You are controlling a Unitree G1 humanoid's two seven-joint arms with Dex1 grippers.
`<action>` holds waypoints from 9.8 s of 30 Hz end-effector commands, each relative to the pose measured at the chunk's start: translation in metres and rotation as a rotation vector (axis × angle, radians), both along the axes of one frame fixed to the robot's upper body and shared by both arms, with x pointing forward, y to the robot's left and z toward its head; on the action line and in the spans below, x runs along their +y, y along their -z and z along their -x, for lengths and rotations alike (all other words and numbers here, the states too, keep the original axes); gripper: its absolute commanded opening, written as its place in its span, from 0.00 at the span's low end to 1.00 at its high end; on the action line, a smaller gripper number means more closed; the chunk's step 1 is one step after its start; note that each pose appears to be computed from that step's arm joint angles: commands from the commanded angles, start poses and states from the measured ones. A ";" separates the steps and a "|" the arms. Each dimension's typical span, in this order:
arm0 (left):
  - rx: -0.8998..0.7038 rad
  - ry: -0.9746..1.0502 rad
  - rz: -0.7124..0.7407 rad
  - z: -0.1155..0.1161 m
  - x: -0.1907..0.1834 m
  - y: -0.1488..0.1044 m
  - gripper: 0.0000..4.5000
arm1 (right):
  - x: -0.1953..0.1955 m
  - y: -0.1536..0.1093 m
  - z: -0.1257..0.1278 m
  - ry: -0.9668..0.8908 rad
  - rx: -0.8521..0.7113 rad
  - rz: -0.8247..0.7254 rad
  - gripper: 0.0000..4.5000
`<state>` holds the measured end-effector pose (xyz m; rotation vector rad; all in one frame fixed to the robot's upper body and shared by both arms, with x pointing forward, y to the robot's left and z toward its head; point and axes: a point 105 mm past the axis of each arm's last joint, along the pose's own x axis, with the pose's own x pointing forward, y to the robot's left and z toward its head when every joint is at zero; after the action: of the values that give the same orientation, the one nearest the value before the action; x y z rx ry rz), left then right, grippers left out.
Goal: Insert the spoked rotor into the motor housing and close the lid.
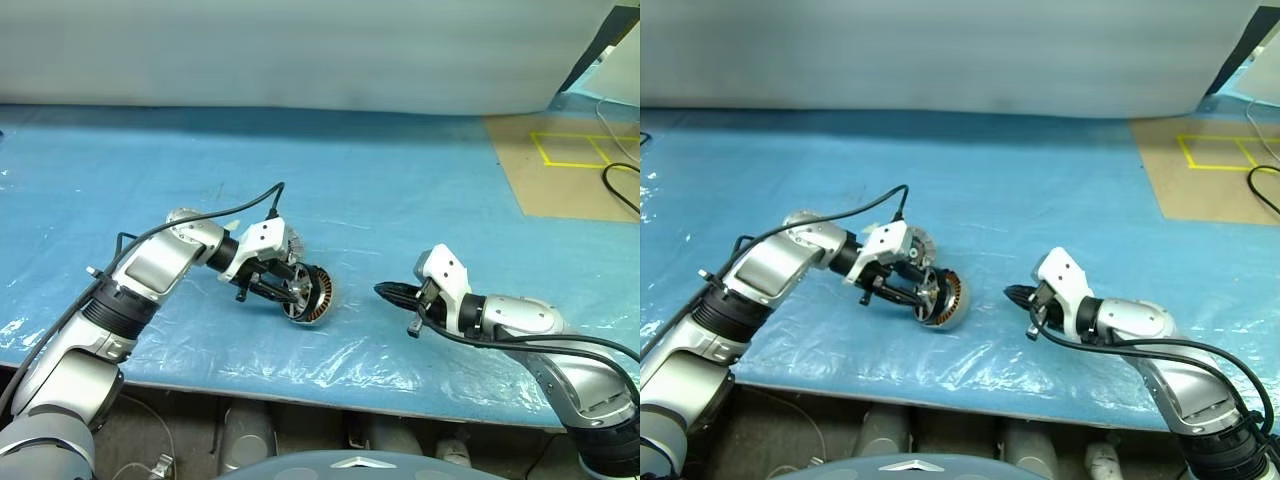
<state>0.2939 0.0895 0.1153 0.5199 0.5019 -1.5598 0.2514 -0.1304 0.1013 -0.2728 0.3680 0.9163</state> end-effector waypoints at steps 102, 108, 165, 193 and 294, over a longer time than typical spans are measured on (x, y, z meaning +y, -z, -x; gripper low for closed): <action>0.271 -0.336 0.621 -0.063 -0.020 0.009 0.01 | 0.023 -0.053 -0.026 -0.206 -0.053 -0.081 0.00; 0.228 -0.165 0.591 -0.046 -0.043 -0.004 0.01 | 0.026 -0.052 -0.024 -0.214 -0.049 -0.085 0.00; -0.125 -0.575 0.588 0.053 0.040 -0.014 0.00 | 0.074 -0.008 -0.023 -0.566 -0.095 0.024 0.99; -0.243 -0.459 0.443 0.077 0.061 0.025 0.00 | 0.082 0.013 -0.035 -0.546 -0.129 0.068 0.99; -0.280 -0.311 0.352 0.024 -0.002 0.049 0.00 | 0.039 0.012 -0.039 -0.010 0.754 -0.570 0.91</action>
<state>0.2726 0.0869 0.0736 0.3499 0.0518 -1.2085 0.2883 -0.0935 0.0735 0.5945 0.8380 1.0353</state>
